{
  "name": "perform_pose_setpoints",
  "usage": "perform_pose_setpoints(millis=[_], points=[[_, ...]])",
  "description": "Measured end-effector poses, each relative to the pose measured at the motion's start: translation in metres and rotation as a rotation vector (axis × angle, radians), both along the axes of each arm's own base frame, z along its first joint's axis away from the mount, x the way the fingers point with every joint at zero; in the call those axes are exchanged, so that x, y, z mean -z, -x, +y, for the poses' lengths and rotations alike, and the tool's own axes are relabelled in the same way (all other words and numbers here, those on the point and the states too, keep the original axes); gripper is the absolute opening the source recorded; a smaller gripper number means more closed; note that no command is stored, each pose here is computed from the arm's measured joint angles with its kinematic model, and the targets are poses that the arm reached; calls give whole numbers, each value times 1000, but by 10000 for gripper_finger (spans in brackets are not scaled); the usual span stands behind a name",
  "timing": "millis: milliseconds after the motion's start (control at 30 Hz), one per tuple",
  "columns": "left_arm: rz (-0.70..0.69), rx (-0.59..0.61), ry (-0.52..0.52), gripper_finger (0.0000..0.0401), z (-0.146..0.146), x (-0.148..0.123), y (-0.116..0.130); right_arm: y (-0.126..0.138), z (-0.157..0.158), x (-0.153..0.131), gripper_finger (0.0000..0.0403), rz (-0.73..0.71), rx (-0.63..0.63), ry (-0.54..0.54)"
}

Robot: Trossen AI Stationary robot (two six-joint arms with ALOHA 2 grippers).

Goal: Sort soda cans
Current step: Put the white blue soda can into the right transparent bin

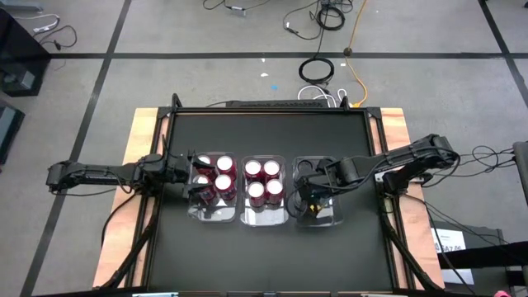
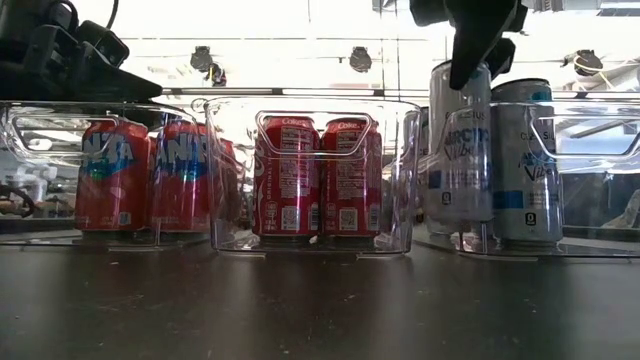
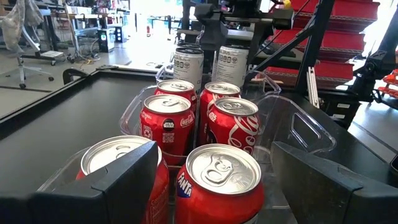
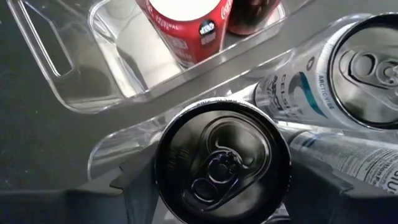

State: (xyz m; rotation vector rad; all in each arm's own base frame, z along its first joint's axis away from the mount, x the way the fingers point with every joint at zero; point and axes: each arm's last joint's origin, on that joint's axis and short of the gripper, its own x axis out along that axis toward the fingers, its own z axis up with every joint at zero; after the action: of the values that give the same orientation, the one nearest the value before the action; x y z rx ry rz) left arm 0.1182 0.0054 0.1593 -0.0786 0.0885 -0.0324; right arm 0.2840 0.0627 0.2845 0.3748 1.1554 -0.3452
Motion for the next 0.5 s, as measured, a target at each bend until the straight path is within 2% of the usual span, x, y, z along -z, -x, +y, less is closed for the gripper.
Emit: perform_pose_setpoints(millis=[267,500], points=[[0,0,0,321,0,0,0,-2,0,-1,296,-18,-1,-4],[0,0,0,321,0,0,0,-2,0,-1,302,-24,-9,2]])
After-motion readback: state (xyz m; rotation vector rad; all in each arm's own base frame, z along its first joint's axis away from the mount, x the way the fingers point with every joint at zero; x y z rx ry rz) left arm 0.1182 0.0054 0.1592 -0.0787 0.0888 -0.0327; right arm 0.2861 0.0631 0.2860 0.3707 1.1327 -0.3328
